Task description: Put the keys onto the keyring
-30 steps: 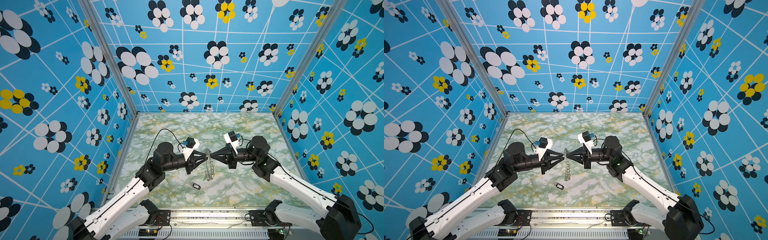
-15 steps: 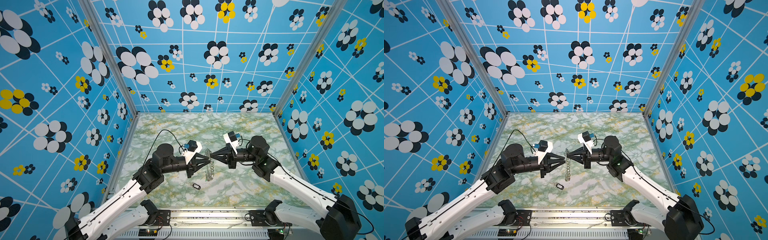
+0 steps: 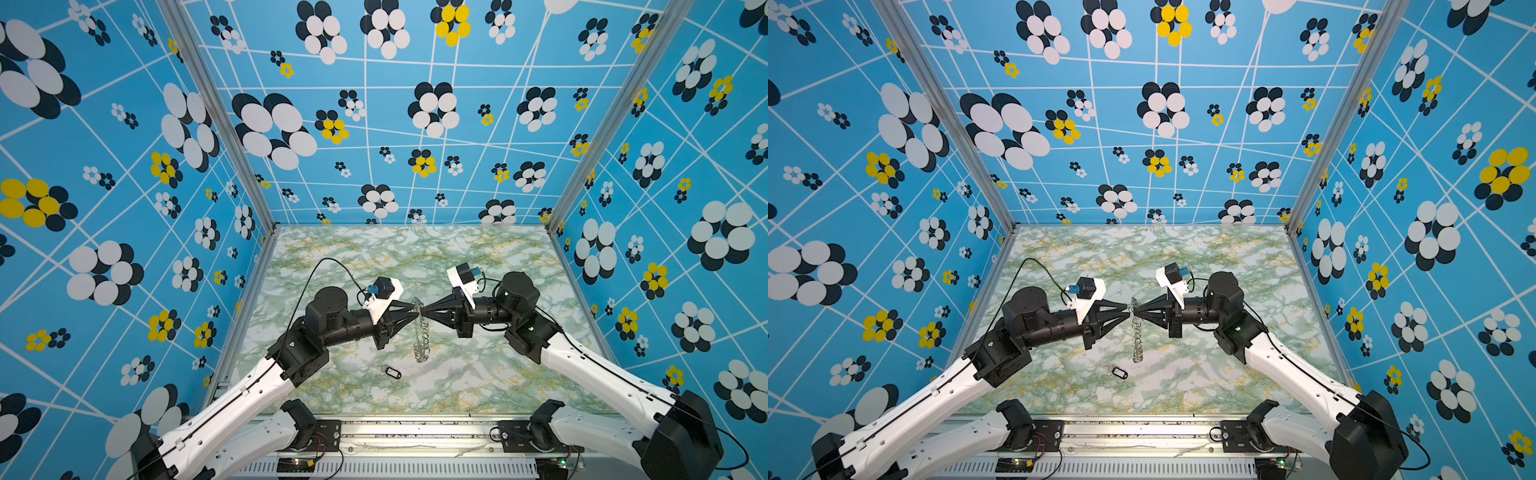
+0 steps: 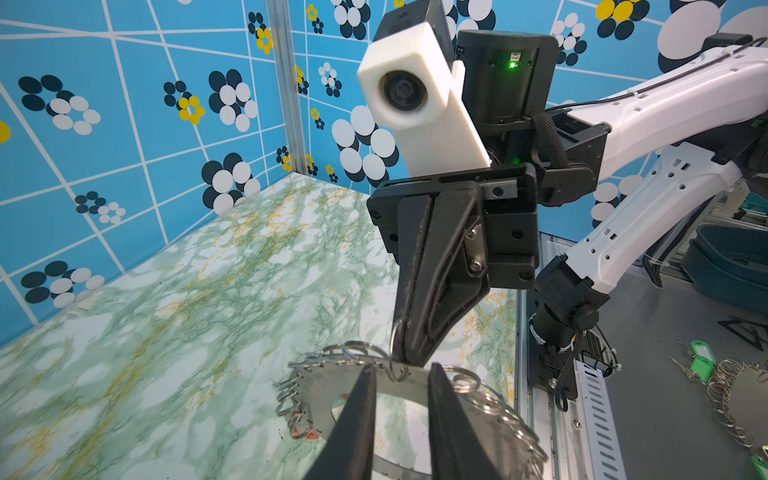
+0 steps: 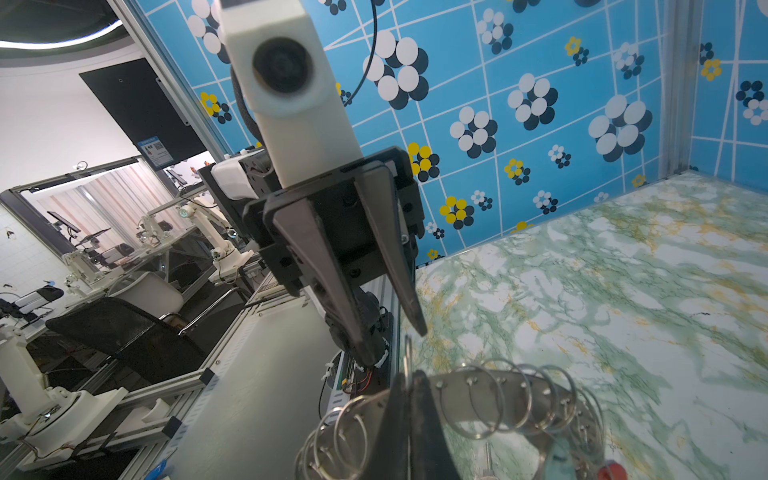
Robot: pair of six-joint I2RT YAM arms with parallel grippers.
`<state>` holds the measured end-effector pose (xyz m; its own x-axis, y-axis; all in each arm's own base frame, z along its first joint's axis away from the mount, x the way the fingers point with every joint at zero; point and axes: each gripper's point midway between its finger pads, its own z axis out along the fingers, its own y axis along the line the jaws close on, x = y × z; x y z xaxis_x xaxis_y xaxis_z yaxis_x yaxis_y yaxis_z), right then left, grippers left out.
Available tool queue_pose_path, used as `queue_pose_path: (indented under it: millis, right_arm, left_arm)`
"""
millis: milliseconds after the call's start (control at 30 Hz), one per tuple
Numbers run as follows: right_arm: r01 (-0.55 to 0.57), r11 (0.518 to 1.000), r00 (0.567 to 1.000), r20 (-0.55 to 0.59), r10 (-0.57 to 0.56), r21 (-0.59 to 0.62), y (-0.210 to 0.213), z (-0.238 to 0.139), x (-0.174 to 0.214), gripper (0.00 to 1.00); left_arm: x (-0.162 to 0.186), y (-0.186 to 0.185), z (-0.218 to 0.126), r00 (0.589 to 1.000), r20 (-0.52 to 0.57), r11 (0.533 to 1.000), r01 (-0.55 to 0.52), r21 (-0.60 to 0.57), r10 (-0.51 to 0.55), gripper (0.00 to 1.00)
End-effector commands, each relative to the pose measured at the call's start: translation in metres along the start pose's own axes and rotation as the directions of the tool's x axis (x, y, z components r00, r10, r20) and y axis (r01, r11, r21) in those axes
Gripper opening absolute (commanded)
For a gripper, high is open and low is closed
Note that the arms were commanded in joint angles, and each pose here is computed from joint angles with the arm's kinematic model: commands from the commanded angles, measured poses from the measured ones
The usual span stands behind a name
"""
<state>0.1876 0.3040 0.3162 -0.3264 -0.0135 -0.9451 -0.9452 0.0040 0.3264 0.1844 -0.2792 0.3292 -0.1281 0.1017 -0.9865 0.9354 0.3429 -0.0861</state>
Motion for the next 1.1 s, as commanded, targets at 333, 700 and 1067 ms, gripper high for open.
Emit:
queue_pose_path:
  millis: [333,700,1067]
  right_arm:
    - [0.066,0.996,0.997,0.051,-0.064,-0.052,0.016,-0.003,-0.024,0.00]
    - [0.073,0.996,0.996,0.057,-0.071,-0.047,0.017,-0.004,-0.025,0.00]
    - [0.074,0.996,0.996,0.057,-0.071,-0.047,0.018,-0.004,-0.027,0.00]
  left_arm:
    - [-0.006,-0.005,0.006,0.999,0.042,0.999,-0.030,0.039,0.028,0.15]
    - [-0.002,-0.013,0.006,1.000,0.029,0.996,-0.005,0.094,0.002,0.09]
    - [0.000,-0.020,0.006,0.999,0.022,0.989,0.020,0.145,-0.023,0.00]
